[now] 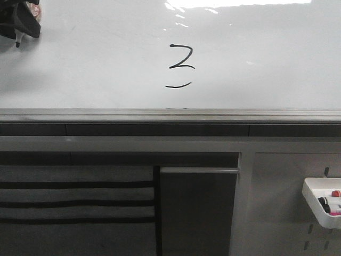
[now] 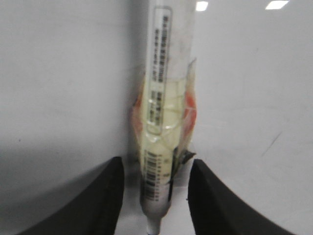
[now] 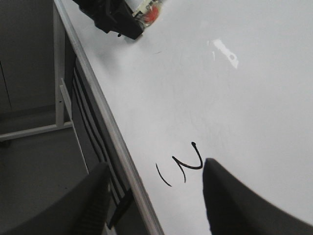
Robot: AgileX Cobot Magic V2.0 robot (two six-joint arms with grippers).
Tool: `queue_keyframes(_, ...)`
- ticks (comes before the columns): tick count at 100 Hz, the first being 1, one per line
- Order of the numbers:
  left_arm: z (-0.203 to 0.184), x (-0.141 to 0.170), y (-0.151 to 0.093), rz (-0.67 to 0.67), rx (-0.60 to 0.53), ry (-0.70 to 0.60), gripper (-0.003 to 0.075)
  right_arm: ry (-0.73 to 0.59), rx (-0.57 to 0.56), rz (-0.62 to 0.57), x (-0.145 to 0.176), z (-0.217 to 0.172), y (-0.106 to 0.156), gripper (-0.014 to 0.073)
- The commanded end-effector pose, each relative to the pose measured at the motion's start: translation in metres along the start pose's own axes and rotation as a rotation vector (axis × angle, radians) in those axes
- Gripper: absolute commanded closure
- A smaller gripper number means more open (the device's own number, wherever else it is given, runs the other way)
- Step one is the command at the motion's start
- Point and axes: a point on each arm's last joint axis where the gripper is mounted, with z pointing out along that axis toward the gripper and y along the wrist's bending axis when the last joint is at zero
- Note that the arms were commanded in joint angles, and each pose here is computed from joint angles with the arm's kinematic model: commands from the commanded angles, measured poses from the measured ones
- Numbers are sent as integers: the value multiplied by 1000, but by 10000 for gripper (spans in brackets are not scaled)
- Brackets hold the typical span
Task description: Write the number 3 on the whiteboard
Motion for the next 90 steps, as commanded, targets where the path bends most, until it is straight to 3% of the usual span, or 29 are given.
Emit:
queue_keyframes(1, -19, -21, 0, 53, -33, -103, 406, -67, 107, -32, -17, -21, -5, 232)
queue_keyframes(21, -66, -29, -9, 195, -14, -107, 406, -94, 163, 98, -28, -55, 6, 232)
queue_keyframes(31, -102, -32, -15, 268, -9, -118, 406, -42, 183, 241, -26, -73, 15, 234)
queue_keyframes(54, -190, -20, -33, 339, 44, -133, 406, 293, 290, 538, 3, -112, 34, 238)
queue_keyframes(64, -226, -12, -40, 339, 58, -181, 406, 423, 356, 670, 16, -124, 40, 281)
queue_keyframes(74, -258, 0, -45, 276, 67, -238, 406, 407, 403, 741, 18, -131, 44, 353)
queue_keyframes(90, -285, 34, -48, 181, 78, -299, 406, 269, 461, 792, 33, -130, 55, 450)
